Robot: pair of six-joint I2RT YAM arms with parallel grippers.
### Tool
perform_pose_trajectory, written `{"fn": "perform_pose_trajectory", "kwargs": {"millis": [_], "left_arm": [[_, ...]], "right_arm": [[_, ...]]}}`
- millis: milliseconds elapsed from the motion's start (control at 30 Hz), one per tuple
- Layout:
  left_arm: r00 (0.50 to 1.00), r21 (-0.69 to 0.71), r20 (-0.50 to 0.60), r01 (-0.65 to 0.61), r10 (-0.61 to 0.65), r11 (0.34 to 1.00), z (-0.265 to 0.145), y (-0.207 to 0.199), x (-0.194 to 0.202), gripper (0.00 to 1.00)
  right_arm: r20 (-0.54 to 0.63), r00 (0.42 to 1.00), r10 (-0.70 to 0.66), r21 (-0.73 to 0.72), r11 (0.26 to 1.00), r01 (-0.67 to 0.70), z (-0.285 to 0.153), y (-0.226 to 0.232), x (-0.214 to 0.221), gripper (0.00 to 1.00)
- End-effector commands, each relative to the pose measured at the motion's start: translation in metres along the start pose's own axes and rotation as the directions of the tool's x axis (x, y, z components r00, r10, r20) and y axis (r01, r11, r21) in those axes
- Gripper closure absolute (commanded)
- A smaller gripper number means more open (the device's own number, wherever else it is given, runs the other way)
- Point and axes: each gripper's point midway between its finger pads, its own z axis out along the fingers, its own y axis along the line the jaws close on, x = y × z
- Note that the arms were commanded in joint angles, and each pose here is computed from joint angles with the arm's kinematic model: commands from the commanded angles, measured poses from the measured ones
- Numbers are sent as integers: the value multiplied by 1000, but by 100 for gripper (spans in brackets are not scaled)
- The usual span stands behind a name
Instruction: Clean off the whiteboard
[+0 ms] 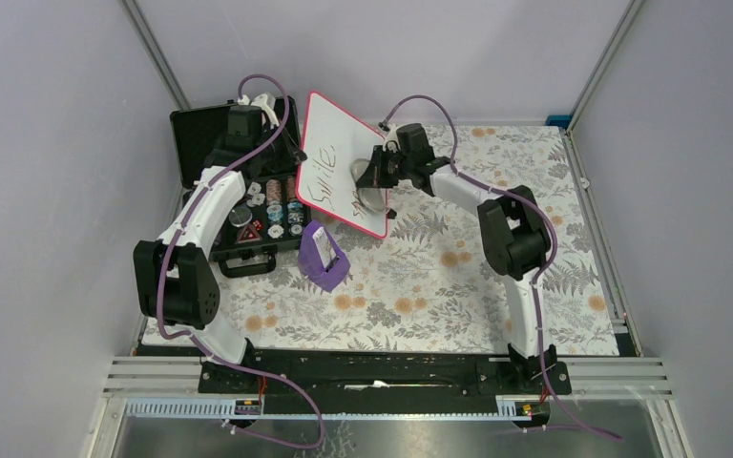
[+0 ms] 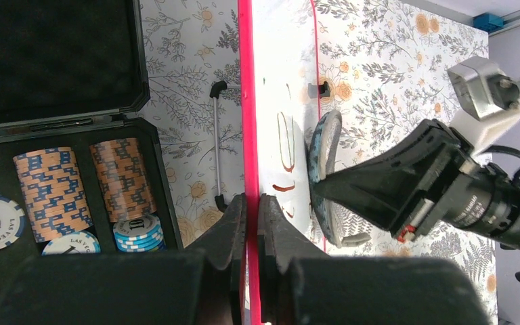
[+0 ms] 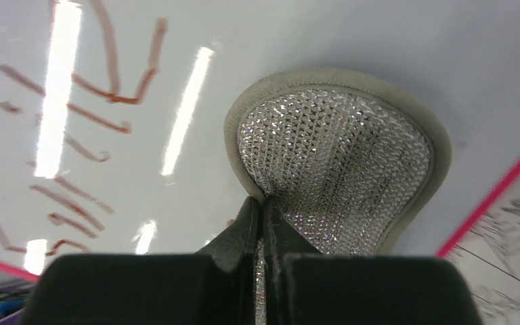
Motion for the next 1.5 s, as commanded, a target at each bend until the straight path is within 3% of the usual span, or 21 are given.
{"fn": "perform_pose_trajectory", "kwargs": {"millis": [0, 100, 267, 400, 533, 767, 967, 1133, 1467], "left_arm": [[998, 104, -55, -29, 35, 994, -3, -31, 17, 100], [998, 106, -52, -31, 36, 994, -4, -32, 16, 100], [998, 103, -51, -30, 36, 994, -4, -31, 16, 100], [998, 109, -53, -29, 35, 994, -4, -32, 17, 100], [998, 116, -52, -30, 36, 993, -5, -34, 16, 100], [998, 122, -56, -22, 29, 992, -5, -34, 18, 100], [998, 121, -51, -24, 30, 992, -6, -35, 17, 100], [998, 123, -49, -23, 29, 992, -7, -36, 16, 100], [998, 132, -56, -16, 23, 991, -5, -36, 18, 100]], "right_arm": [[118, 989, -94, -372, 919, 132, -29, 129, -15, 100], [130, 988, -77, -332, 936, 117, -27, 117, -14, 100], [51, 999, 12, -178, 984, -3, -4, 53, -11, 100], [-2, 993, 118, -70, 991, -118, -2, -2, 0, 100], [0, 989, 148, 39, 988, -148, -11, -36, 7, 100], [-10, 994, 105, -6, 994, -105, -6, -8, 5, 100], [-42, 999, 6, -181, 983, -14, 1, 80, 13, 100], [26, 999, -24, -379, 925, 33, -30, 149, 9, 100], [-3, 976, 218, -121, 969, -217, -2, 23, 21, 100]]}}
